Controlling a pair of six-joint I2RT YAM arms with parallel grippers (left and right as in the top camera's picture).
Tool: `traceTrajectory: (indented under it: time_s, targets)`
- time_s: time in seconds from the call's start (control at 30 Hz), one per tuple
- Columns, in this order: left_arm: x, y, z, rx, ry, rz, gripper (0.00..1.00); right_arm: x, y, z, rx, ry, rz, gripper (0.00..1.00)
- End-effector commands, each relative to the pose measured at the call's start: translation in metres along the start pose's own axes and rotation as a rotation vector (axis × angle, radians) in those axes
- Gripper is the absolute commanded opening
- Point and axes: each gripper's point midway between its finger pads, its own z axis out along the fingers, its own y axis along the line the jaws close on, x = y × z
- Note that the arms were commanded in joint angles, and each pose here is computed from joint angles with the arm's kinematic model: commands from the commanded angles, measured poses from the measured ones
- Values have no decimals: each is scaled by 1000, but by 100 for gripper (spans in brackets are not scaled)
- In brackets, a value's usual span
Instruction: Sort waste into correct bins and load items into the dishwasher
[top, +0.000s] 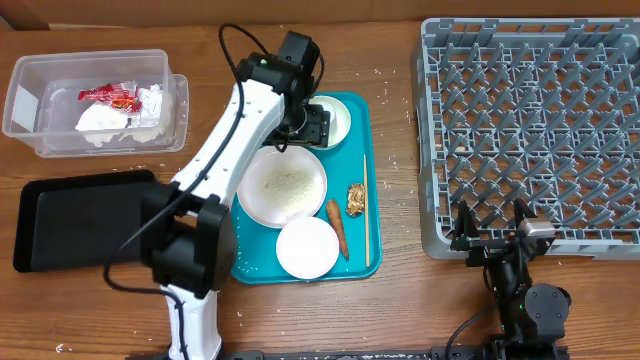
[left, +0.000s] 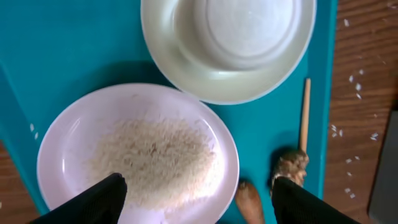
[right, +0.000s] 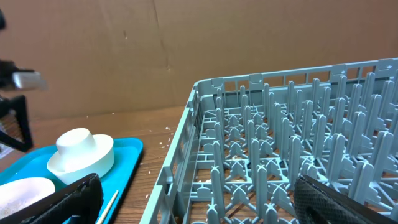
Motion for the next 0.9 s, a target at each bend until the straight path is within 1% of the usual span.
traceTrajectory:
  time_s: [0.0,0.1,0.17,0.27,0.37,0.5,0.6,0.7,0.87]
  targets:
    - [2,-15,-42,54,-63,12,76,2,-1,0,5,-5,-1,100]
    - [17,-19,-38,83,6,4,76,2,-1,0,5,-5,-1,100]
    - [30,-32,-32,143,61,12,76,2,-1,0,5,-5,0,100]
    - [32,-41,-26,139,53,24,76,2,-1,0,5,-5,0,100]
    - [12,-39,-23,64,-51,43,77,2,-1,0,5,-5,-1,100]
    - [-25,-28,-26,-40,-222,38,77,2,-1,0,5,-5,0,100]
    - [-49,-18,-28,-101,-318,23,77,2,-1,0,5,-5,0,100]
    - [-62,-15,-26,-99,-357,8,77,2,-1,0,5,-5,-1,100]
    - [-72,-10,-14,-94,-366,-8,77,2,-1,0,5,-5,-1,100]
